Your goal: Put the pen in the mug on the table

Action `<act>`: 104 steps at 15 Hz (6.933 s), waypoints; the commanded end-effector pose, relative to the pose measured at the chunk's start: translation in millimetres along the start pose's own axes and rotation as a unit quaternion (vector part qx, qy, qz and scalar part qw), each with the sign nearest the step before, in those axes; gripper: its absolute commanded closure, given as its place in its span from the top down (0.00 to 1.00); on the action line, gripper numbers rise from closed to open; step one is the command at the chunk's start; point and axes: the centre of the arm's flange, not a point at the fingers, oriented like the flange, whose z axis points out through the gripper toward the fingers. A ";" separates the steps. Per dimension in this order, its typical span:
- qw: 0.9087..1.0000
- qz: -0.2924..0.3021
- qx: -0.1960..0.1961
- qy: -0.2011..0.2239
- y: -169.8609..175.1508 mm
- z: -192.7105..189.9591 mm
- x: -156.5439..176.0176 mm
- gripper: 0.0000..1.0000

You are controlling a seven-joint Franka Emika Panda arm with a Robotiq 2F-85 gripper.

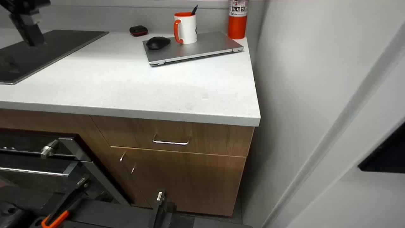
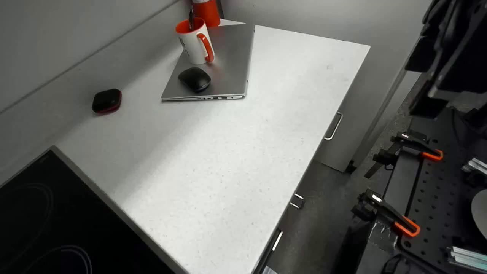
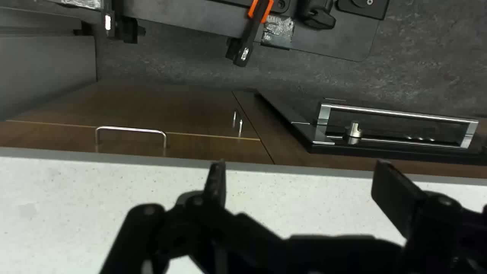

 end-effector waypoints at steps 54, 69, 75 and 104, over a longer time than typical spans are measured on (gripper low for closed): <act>0.945 0.253 -0.110 0.174 149.5 36.5 355.4 1.00; 0.942 0.266 -0.080 0.189 160.9 38.7 350.8 1.00; 0.929 0.303 -0.033 0.209 167.9 32.9 372.4 1.00; 0.883 0.375 0.022 0.282 225.4 49.1 432.5 0.35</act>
